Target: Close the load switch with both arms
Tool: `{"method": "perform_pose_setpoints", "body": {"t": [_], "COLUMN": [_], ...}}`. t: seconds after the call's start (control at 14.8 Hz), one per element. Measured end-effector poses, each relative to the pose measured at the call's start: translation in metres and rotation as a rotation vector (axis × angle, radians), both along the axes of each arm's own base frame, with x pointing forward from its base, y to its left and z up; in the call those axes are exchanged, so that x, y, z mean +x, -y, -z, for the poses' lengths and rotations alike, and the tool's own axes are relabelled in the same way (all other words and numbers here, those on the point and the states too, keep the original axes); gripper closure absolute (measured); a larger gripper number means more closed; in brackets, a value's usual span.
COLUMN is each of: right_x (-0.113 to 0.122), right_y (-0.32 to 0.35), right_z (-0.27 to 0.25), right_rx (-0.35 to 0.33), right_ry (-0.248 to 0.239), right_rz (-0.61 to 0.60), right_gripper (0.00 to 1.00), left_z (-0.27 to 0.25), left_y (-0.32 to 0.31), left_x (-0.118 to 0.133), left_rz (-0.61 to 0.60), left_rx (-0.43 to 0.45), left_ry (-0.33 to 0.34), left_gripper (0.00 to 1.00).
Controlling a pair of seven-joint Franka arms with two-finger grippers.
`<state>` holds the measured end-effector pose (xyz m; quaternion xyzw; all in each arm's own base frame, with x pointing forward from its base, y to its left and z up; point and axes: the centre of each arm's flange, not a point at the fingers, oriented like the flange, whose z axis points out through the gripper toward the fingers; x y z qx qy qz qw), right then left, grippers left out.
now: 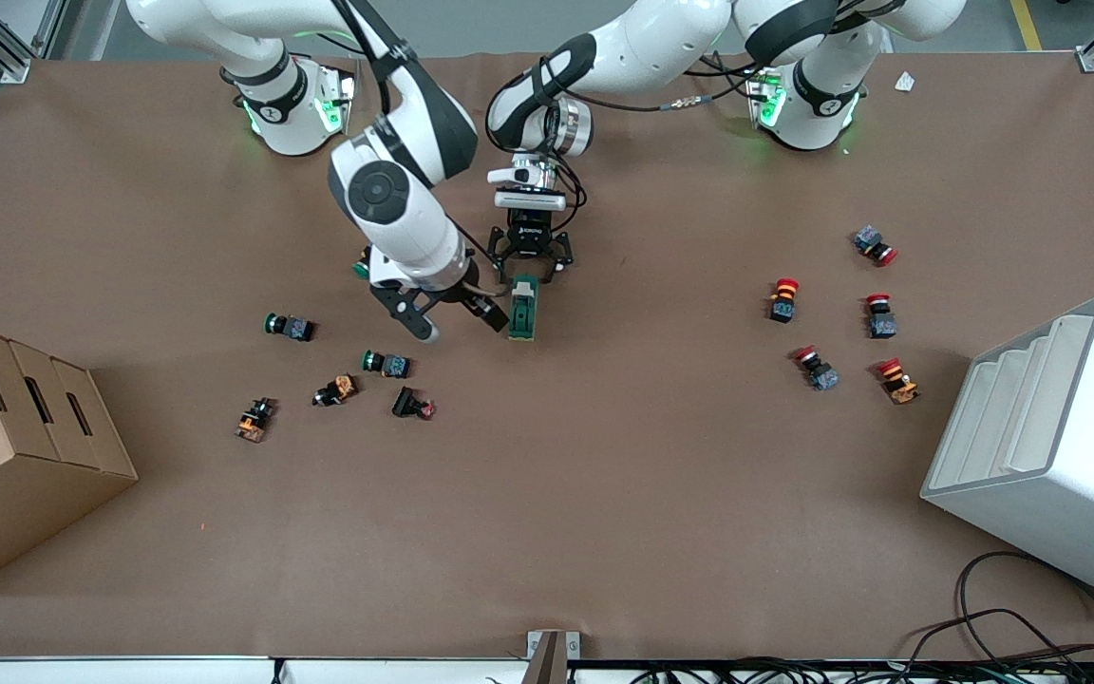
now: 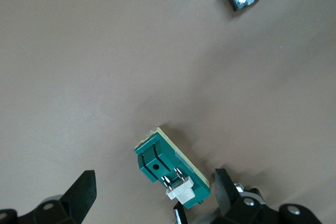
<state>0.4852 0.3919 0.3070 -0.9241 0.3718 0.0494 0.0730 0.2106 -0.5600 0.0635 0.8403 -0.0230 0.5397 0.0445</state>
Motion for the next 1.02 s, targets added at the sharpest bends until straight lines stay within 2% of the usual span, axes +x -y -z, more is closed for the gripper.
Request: {"method": "perform_pose_setpoints", "body": {"t": [0.14, 0.61, 1.02], "right_x": [-0.008, -0.041, -0.058], "right_y": [-0.011, -0.058, -0.072], "right_z": [0.018, 0.070, 0.093], "right_rx": [-0.007, 0.004, -0.009], "right_ry": [-0.005, 0.029, 0.018], "right_rz": [-0.018, -0.021, -0.022], "right_gripper": [0.00, 0.00, 0.00], "left_z": [0.000, -0.005, -0.002], "left_y": [0.000, 0.011, 0.009], "left_x": [0.001, 0.019, 0.017], "left_rz": [0.001, -0.010, -0.001], "left_rx": [0.001, -0.002, 0.021], "left_ry": [0.004, 0.024, 0.022], "left_gripper": [0.00, 0.00, 0.00]}}
